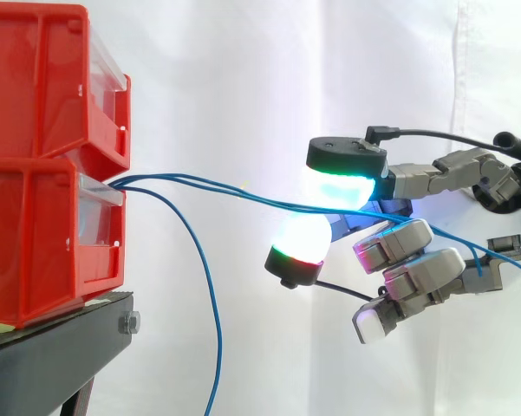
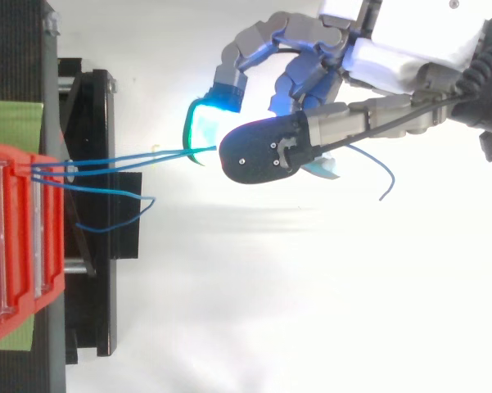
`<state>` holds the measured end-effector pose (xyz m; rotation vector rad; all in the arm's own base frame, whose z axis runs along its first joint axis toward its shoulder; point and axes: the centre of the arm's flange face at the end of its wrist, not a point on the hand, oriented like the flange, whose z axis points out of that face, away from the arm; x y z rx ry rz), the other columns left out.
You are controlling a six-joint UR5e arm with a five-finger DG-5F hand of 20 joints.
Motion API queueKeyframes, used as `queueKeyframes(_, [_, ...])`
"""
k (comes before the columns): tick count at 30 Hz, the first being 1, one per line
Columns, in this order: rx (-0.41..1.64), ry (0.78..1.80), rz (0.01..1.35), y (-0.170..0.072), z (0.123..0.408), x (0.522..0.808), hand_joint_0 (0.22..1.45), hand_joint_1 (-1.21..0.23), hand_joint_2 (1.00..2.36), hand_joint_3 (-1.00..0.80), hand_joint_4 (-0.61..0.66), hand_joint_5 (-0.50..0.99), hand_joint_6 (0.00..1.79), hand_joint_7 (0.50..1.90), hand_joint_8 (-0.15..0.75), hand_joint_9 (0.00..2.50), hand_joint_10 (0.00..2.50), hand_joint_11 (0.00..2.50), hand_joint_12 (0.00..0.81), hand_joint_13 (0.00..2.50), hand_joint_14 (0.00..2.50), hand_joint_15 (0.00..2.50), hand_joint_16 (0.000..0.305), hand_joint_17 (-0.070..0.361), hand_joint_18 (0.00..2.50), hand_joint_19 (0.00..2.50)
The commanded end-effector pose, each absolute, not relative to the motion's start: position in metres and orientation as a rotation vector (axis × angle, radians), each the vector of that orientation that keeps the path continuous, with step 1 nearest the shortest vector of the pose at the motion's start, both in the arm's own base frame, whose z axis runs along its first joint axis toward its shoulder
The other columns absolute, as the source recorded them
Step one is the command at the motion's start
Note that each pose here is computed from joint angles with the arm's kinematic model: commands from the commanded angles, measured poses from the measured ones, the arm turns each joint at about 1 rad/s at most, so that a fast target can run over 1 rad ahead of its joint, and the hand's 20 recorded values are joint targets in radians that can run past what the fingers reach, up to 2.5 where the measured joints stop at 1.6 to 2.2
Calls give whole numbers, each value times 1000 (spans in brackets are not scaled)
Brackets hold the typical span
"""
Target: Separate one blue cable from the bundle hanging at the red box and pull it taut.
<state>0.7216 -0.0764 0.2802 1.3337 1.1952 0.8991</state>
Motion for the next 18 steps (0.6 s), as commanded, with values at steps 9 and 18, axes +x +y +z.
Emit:
queueKeyframes(9, [1360, 1173, 892, -66, 280, 721, 660, -680, 1014, -360, 115, -245, 891, 830, 240, 1017, 649, 1458, 317, 1341, 11, 1423, 46, 104, 751, 623])
queueKeyframes(18, [1379, 1158, 890, -52, 279, 721, 592, -646, 1000, -500, 130, -245, 874, 831, 238, 1034, 718, 1448, 299, 1423, 2, 1523, 47, 106, 755, 626])
